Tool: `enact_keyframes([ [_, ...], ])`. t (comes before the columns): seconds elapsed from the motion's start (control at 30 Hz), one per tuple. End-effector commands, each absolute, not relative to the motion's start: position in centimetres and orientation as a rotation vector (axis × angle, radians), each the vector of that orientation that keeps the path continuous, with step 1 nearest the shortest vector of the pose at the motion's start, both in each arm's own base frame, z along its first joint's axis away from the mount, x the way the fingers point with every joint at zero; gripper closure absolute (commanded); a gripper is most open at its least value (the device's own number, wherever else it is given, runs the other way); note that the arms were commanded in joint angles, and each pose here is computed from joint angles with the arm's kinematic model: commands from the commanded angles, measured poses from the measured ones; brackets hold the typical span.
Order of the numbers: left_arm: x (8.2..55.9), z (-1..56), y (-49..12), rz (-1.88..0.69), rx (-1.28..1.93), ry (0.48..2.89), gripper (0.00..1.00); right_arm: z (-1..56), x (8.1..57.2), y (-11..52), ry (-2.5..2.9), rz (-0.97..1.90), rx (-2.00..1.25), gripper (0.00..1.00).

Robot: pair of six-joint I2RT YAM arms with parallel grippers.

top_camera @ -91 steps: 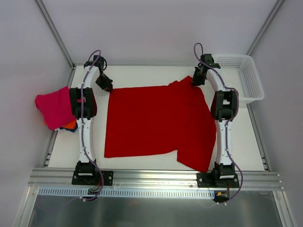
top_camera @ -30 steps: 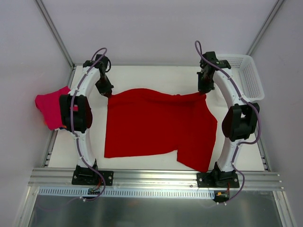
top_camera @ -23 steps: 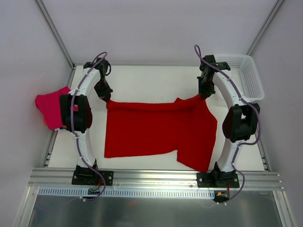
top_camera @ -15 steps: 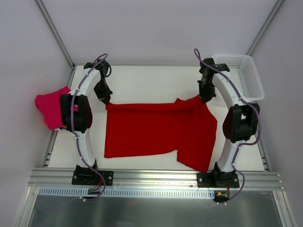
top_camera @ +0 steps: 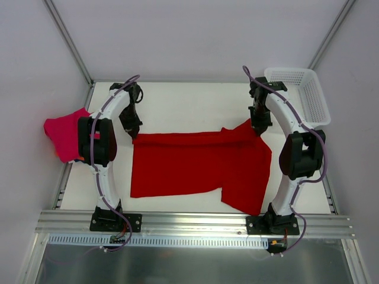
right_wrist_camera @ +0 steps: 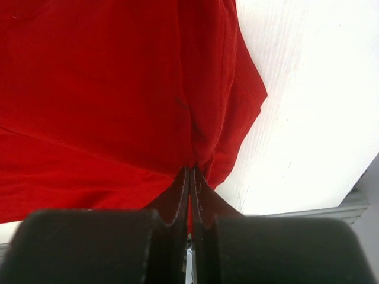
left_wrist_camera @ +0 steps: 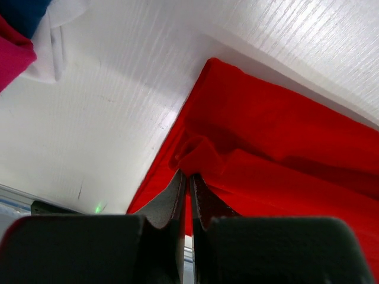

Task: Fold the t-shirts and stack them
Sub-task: Fold the tshirt

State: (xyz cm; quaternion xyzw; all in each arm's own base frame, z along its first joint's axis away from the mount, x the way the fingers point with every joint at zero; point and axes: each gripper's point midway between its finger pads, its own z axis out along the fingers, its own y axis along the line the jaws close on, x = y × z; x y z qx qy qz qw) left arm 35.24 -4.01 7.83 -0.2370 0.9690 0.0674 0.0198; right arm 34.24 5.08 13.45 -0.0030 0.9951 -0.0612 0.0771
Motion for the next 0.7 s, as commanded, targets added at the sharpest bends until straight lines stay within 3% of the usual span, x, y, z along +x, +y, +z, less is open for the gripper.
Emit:
enact_keyframes([
  [0.0,33.8,9.0,-3.6,0.267,-0.674,3.025,1.00,14.8,31.8,4.4,3.018,-0.244,-0.011,1.00],
  [0.67,33.2,7.8,-4.7,0.313,-0.595,3.079,1.00,12.8,28.6,4.2,3.156,-0.326,-0.011,1.00],
])
